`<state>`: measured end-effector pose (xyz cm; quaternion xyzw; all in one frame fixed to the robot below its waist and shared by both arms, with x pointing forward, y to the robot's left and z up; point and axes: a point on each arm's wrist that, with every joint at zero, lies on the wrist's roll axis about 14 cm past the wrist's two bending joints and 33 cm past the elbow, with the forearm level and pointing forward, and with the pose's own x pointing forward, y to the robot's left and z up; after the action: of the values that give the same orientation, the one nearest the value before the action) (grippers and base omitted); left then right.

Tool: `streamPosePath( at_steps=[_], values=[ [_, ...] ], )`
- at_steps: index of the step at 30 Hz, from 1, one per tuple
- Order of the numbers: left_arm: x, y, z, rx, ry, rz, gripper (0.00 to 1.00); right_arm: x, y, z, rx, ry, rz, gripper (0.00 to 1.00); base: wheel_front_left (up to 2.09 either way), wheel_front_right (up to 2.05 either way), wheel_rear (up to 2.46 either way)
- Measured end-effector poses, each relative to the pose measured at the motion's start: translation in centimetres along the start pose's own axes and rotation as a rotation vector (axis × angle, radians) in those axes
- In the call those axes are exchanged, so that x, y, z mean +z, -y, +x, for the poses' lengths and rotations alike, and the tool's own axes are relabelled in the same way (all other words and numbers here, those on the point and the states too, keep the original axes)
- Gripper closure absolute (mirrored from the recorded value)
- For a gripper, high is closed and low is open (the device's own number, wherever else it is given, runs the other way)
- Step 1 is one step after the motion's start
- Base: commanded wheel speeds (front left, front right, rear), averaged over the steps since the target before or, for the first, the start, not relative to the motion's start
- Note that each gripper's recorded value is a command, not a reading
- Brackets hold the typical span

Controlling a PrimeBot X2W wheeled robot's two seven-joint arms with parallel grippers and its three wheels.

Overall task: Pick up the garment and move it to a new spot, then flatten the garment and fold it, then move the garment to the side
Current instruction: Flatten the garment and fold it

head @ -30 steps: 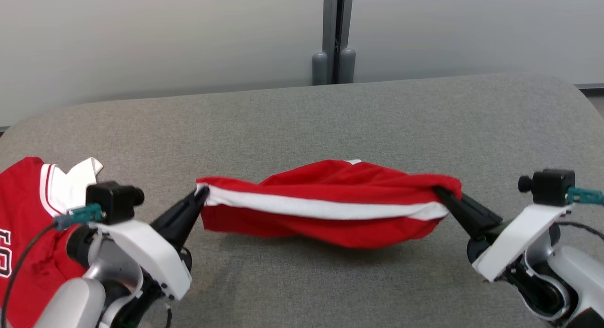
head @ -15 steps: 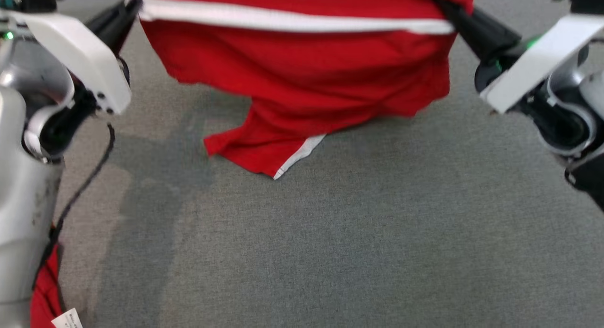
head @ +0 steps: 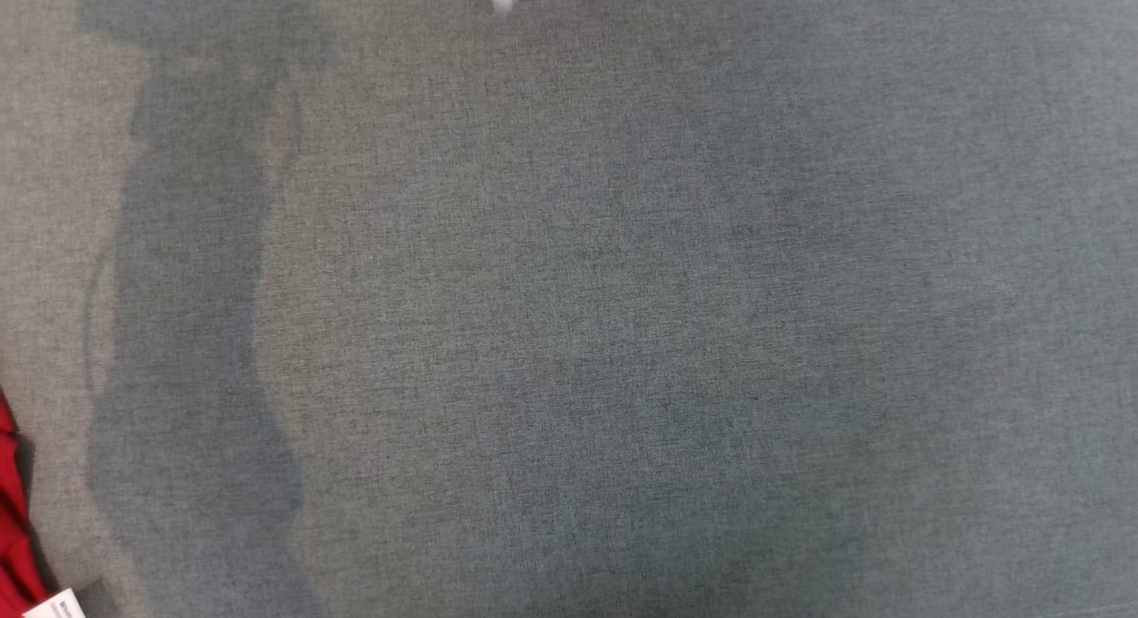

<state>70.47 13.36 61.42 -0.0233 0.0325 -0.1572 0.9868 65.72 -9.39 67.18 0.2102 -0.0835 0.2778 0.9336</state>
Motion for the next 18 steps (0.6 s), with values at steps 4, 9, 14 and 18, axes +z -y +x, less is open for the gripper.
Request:
streamPosePath(
  at_steps=[4,9,14,18],
  values=[
    [1.3,-0.6,0.5,0.018,0.036,-0.014,1.0,0.9,-0.2,0.6,0.003,0.041,-0.002,1.0,0.0,0.0,0.0],
    [0.1,-1.1,-0.2,0.03,0.005,-0.088,1.0,-1.7,-0.9,-0.3,0.014,-0.036,0.007,1.0,0.0,0.0,0.0],
    [-4.6,-0.1,-1.6,0.006,-0.111,-0.162,1.0,-5.4,-1.1,-2.4,0.006,-0.144,0.025,1.0,0.0,0.0,0.0],
    [-9.8,1.0,-4.5,-0.027,-0.257,-0.191,1.0,-9.5,-1.6,-5.7,0.003,-0.277,0.037,1.0,0.0,0.0,0.0]
  ],
)
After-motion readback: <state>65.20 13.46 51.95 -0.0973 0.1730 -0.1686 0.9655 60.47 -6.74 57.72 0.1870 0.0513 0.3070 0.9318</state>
